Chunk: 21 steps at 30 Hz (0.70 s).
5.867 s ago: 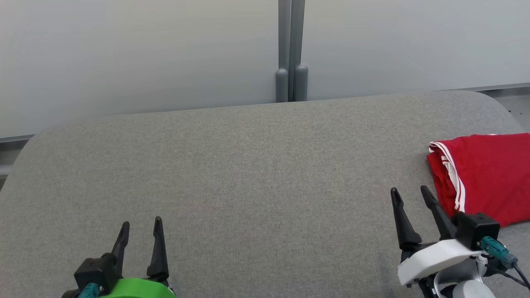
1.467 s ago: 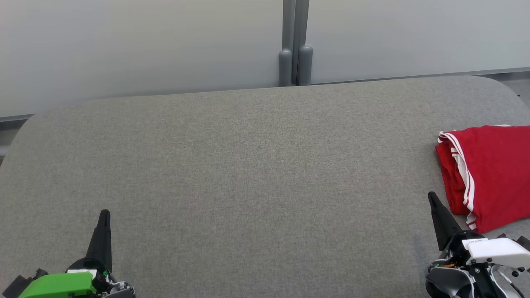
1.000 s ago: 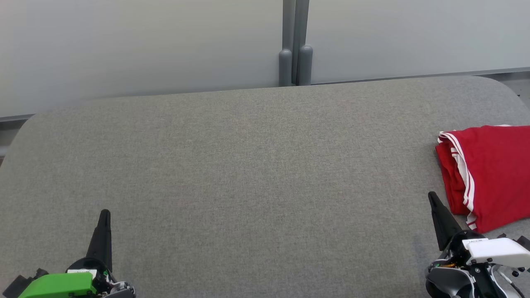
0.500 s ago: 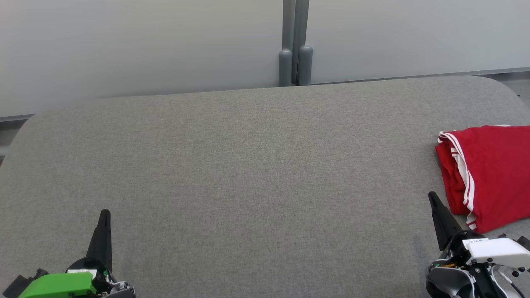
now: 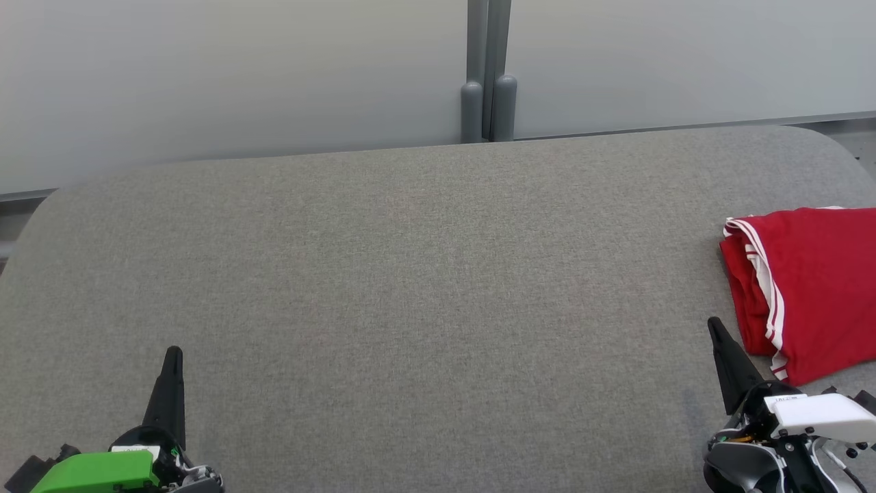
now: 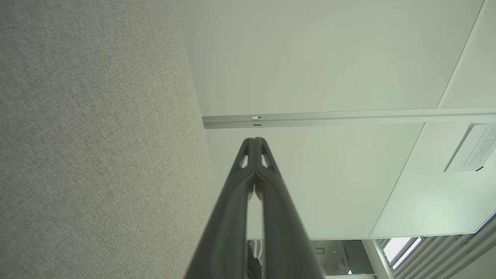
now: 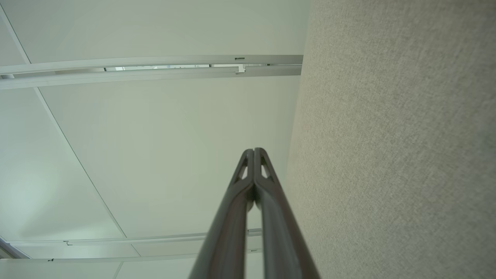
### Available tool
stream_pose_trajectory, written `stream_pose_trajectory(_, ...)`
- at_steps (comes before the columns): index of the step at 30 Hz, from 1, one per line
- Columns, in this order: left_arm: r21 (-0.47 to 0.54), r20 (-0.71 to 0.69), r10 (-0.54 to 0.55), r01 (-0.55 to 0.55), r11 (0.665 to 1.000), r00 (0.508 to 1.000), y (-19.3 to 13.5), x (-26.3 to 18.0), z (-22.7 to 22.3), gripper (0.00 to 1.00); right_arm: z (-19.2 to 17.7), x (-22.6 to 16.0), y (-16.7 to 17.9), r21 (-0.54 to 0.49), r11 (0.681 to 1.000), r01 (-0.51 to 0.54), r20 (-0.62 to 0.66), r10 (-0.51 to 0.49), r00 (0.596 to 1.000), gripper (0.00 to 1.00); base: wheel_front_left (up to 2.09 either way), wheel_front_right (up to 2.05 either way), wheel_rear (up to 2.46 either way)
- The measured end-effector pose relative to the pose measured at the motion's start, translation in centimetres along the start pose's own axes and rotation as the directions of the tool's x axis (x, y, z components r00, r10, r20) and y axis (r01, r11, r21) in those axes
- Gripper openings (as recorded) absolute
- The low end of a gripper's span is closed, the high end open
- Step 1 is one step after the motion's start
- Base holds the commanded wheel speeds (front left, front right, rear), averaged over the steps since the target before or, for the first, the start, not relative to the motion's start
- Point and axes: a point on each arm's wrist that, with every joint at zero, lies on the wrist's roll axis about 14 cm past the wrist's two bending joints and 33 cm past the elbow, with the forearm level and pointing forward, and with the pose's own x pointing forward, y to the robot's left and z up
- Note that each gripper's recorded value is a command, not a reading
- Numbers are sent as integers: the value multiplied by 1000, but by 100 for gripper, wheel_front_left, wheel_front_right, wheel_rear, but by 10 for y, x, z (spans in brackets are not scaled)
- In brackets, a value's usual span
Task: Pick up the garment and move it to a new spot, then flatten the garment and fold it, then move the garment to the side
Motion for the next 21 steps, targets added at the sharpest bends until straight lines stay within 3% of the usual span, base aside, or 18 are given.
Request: stream_pose_trajectory(21,-1,0,0,0,1000,1000,0,0,0,0,0,0,0,-1,1000,-1,1,1,1000,0,0,0,0)
